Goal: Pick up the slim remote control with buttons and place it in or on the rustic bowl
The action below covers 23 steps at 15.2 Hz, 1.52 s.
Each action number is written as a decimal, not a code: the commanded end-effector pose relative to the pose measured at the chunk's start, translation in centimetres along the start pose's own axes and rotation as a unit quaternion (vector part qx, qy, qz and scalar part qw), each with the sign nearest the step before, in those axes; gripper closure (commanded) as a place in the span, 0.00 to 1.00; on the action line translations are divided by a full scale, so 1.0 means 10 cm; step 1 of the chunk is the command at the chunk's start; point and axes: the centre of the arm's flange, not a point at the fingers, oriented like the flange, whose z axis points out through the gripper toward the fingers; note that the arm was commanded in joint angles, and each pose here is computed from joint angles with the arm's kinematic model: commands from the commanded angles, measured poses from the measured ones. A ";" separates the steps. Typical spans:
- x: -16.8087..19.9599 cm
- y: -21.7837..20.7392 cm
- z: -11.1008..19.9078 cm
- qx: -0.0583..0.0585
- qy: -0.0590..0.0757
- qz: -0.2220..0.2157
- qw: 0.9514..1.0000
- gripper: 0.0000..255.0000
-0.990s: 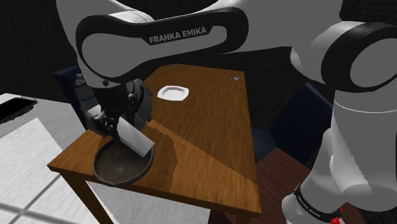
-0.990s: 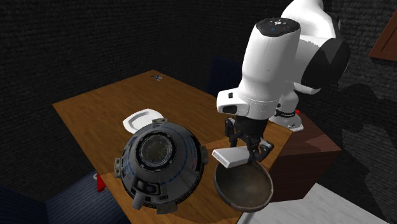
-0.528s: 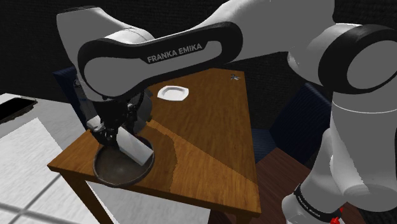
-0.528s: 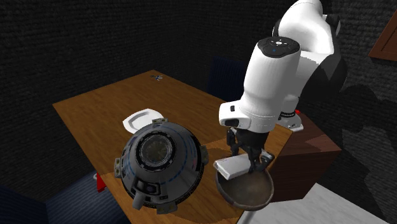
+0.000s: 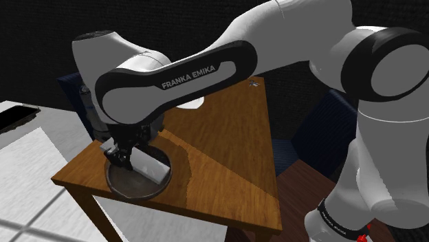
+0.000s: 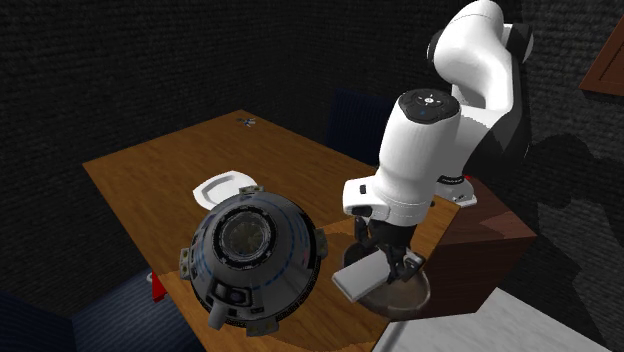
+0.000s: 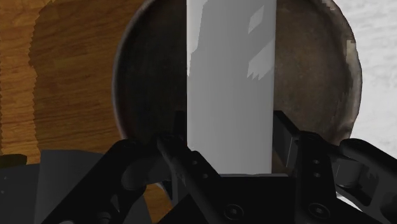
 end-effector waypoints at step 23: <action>0.00 0.00 -0.48 0.000 0.001 0.000 1.000 0.00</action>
